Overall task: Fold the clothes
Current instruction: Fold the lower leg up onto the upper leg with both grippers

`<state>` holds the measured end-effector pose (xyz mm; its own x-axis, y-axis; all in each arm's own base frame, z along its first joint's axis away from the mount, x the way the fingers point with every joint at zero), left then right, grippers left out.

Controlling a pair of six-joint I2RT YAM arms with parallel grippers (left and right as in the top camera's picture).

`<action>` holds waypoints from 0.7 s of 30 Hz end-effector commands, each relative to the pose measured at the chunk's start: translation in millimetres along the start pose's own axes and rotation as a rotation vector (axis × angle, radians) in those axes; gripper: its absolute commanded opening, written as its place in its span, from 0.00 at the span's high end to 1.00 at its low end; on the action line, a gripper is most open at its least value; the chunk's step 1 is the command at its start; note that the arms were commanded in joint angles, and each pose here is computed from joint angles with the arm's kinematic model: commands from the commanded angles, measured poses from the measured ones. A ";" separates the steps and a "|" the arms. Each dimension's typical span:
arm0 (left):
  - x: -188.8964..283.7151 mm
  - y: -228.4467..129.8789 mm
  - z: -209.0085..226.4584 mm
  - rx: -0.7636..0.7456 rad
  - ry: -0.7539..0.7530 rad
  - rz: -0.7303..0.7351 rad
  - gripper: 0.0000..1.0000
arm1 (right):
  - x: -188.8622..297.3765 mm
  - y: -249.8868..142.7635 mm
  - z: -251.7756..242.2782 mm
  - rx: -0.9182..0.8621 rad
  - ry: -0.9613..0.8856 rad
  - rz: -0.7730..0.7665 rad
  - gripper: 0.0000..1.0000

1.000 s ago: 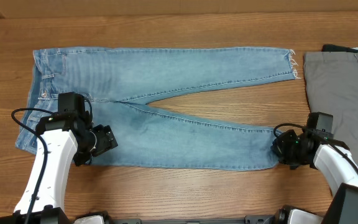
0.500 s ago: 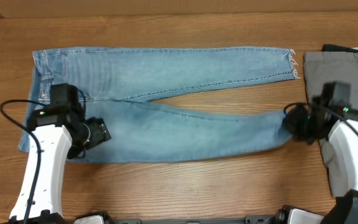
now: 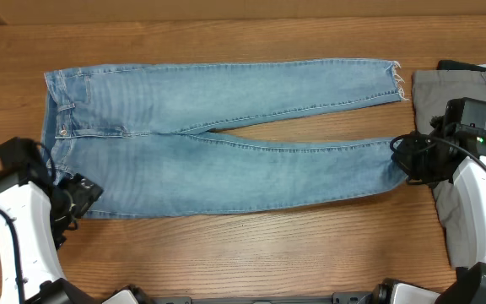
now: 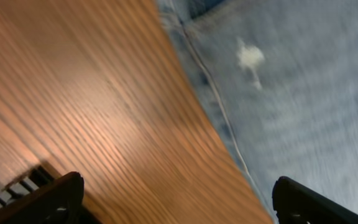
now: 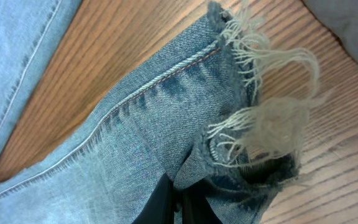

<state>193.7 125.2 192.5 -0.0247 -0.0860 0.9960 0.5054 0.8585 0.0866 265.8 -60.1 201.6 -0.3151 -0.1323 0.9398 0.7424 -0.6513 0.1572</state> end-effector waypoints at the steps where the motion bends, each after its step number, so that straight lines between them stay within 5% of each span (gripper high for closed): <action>1: -14.5 12.4 21.2 0.161 0.013 -0.071 0.04 | 8.1 3.9 2.5 0.033 -0.011 -0.039 0.96; 12: -43.7 39.1 35.4 0.275 -0.019 -0.263 0.11 | 8.1 3.6 2.4 0.033 -0.012 -0.037 0.96; 19: -93.0 55.4 24.2 0.229 -0.031 -0.173 0.11 | 8.1 2.8 1.9 0.031 -0.014 -0.031 0.96; 21: -112.5 65.0 11.8 0.125 -0.137 -0.160 0.11 | 8.1 2.7 1.9 0.031 -0.014 -0.031 0.96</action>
<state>211.3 198.0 105.0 -0.1665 -0.2536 0.9529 0.2889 0.9114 0.2930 263.6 -59.6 201.0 -0.3000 -0.1339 0.9445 0.7560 -0.6371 0.1498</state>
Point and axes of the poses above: each gripper's point midway between its finger pads, its own x axis back along the fingers, its own z axis along the line the jaws close on, y = z × x, the point moved 10 cm from there along x, back along the fingers, and after that the axes turned 1 degree about -x, right-handed, at the moved point
